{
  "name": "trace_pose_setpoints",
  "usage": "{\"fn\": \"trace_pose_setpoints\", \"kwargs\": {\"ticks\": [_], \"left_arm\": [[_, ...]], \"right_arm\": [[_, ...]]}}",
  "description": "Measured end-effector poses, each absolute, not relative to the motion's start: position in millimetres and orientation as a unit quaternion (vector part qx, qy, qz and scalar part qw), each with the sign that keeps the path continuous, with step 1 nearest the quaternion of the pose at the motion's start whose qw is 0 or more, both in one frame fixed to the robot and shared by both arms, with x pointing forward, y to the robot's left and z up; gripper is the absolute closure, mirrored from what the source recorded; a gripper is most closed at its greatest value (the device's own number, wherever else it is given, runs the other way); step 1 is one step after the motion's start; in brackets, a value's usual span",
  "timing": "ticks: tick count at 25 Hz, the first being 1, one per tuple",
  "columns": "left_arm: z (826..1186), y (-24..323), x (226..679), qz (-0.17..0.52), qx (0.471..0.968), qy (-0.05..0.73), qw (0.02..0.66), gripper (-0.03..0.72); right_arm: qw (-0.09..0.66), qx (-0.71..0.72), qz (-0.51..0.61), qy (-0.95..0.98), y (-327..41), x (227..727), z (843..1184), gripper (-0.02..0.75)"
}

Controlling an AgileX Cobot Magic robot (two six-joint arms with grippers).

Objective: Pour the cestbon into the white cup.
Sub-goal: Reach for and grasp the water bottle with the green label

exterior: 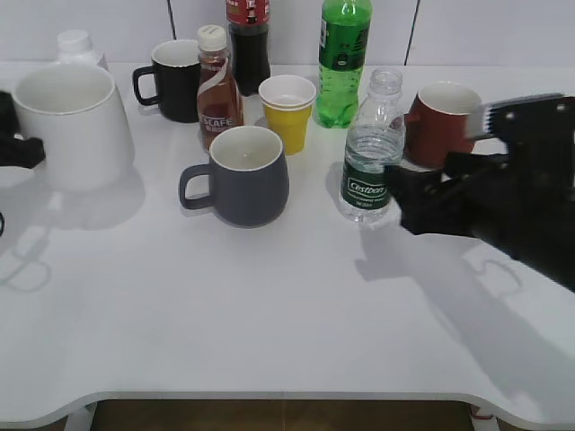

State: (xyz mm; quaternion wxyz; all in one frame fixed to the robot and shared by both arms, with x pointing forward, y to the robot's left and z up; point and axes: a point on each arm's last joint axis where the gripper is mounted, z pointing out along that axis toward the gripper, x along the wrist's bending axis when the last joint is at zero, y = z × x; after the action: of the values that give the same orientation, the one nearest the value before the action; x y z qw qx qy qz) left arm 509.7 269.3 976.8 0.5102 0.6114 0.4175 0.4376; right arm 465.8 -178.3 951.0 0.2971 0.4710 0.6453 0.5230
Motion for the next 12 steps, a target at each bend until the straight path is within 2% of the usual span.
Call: {"fn": "trace_pose_setpoints", "kwargs": {"ticks": [9, 12], "left_arm": [[974.8, 261.9, 507.2, 0.425, 0.646, 0.378, 0.509, 0.657], [977.3, 253.1, 502.6, 0.401, 0.661, 0.373, 0.513, 0.657]], "right_arm": [[0.279, 0.468, 0.518, 0.659, -142.0, 522.5, 925.7, 0.134], [0.276, 0.468, 0.515, 0.662, -133.2, 537.1, 920.6, 0.236]]}}
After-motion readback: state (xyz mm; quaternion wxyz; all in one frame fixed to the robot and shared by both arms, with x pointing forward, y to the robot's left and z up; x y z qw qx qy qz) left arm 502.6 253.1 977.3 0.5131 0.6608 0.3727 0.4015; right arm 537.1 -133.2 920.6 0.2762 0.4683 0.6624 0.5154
